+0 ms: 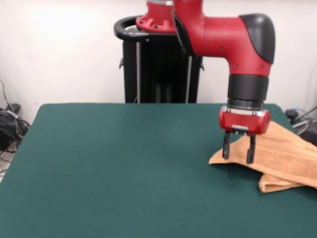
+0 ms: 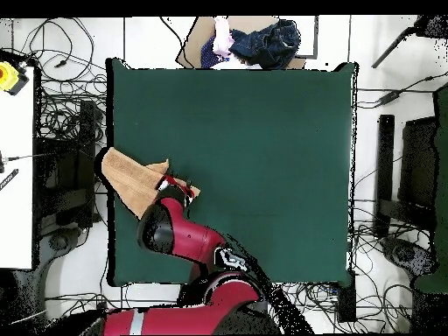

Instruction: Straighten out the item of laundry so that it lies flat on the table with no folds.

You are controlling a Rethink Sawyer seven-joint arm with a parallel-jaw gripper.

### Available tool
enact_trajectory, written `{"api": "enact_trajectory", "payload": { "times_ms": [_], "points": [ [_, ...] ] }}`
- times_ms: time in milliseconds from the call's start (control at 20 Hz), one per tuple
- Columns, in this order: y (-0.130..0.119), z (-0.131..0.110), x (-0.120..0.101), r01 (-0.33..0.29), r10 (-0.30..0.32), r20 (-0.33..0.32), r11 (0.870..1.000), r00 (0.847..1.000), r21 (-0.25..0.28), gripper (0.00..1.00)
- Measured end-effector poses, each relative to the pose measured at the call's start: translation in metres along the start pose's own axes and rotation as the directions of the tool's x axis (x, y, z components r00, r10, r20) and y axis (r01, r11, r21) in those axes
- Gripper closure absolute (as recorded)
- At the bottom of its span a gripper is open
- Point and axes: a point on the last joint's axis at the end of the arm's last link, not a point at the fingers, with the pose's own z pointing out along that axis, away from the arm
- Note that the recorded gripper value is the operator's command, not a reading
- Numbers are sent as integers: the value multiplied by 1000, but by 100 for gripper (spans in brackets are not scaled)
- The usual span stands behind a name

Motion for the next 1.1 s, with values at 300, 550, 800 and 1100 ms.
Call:
{"api": "enact_trajectory", "payload": {
  "times_ms": [300,550,800,1100],
  "points": [
    [-4,-14,-10,-24,25,-31,999,999,27,0],
    [-5,-18,-10,-26,27,-52,999,998,33,0],
    [-8,-16,-10,-29,31,-54,999,998,37,0],
    [-19,-10,-5,-40,44,-74,998,996,56,0]
  ]
}}
